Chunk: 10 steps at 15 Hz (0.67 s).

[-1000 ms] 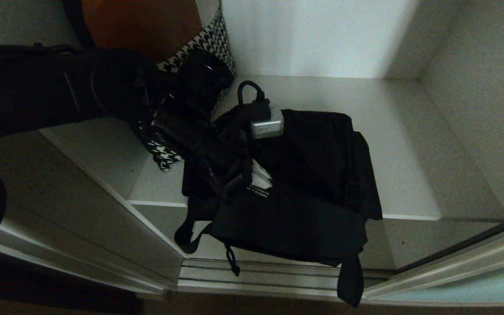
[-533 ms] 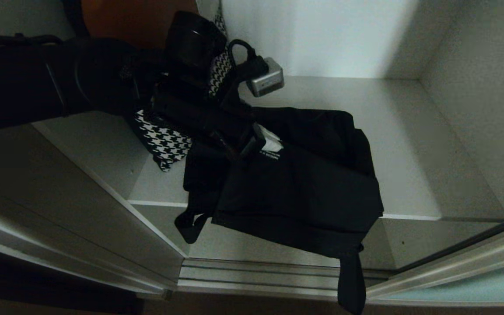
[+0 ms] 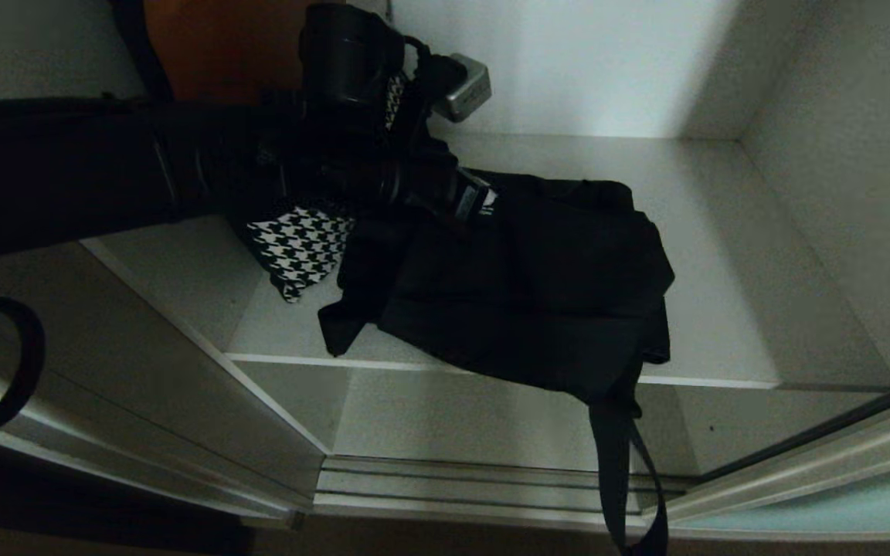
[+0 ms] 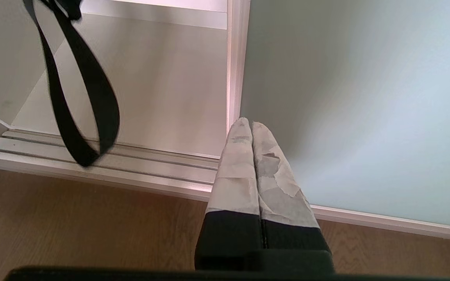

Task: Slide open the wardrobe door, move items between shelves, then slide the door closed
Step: Place the bag on the higher shelf

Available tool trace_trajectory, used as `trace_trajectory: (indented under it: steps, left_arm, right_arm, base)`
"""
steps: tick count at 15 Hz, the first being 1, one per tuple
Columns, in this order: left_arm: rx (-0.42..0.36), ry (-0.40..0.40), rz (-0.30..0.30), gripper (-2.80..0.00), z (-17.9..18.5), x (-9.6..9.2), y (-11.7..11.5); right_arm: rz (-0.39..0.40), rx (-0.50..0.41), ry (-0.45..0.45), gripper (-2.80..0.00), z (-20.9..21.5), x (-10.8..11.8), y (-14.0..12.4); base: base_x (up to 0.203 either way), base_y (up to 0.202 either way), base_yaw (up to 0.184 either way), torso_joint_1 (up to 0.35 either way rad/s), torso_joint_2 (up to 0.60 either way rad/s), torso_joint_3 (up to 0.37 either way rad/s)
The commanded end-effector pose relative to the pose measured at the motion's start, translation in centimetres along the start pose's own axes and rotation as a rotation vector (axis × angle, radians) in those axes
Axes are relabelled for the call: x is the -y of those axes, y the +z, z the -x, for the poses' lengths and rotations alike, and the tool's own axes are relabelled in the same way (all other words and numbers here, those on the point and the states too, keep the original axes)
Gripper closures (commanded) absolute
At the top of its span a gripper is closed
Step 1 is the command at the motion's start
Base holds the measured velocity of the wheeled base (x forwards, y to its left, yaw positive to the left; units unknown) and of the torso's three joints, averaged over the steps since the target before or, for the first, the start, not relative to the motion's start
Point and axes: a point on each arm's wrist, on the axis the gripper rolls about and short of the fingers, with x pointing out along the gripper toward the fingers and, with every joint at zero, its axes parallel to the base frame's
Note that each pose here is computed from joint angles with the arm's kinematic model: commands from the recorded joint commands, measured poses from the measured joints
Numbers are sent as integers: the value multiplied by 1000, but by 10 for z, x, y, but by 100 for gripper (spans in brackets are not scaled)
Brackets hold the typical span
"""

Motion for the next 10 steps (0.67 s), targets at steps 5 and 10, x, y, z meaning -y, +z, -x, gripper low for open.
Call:
trace_trajectory:
  steps: [5,10]
  left_arm:
    - [3,131,96,0,-41,-11,-33]
    - [52,280,163,0,-57,-41,-58]
  right_arm:
    - [0,1,1,0,0,0,0]
    - [0,1,1,0,0,0,0]
  base:
    - [0,0,0,0,0,0]
    - [0,0,0,0,0,0]
